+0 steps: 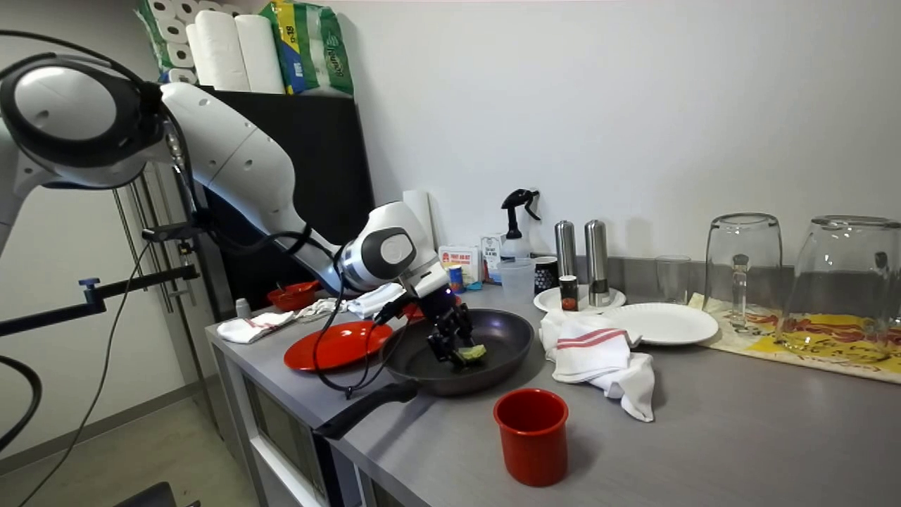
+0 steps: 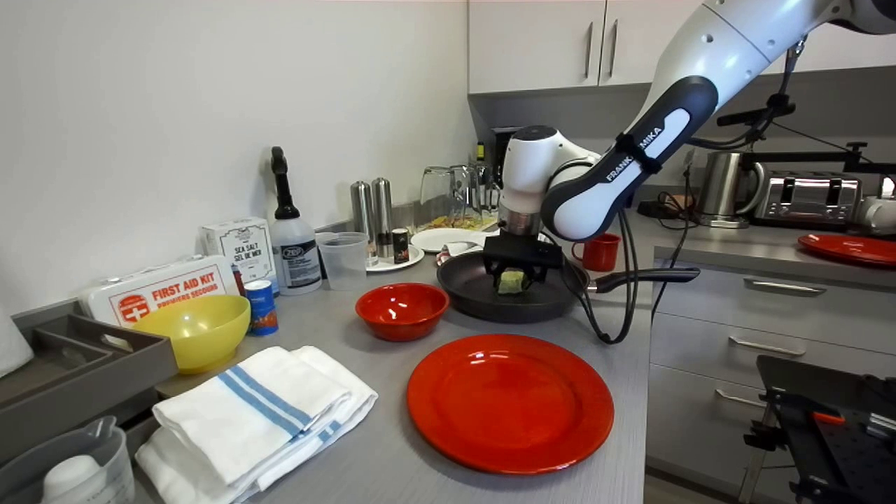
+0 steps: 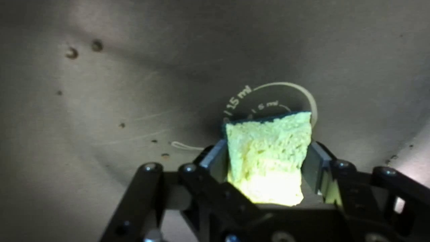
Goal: Wipe the pan with the sponge
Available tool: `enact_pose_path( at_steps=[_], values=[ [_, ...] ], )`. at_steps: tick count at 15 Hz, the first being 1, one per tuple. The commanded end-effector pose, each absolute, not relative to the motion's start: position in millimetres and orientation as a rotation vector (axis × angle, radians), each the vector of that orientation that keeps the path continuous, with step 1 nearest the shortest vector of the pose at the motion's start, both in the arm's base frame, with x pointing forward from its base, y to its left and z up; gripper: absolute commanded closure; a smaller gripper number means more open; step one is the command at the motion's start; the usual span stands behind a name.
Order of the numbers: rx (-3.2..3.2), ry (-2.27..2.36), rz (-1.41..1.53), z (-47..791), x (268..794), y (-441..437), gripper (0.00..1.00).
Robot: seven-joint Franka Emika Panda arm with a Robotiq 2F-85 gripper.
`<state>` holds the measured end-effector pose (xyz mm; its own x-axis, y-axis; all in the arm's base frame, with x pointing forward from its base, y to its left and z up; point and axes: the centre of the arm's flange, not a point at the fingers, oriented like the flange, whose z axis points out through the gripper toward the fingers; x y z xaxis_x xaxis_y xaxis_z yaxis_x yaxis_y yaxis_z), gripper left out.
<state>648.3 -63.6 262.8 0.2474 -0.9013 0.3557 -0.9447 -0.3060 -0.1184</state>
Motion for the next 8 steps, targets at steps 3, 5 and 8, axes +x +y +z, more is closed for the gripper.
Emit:
enact_pose_path(
  at_steps=[3,5,8],
  values=[
    [2.345,-1.782,0.423,251.7,600.1,-78.0,0.72],
    [2.332,-1.787,0.413,251.9,594.2,-81.3,0.72],
    [2.321,-1.790,0.393,250.4,587.9,-85.4,0.72]
  ],
)
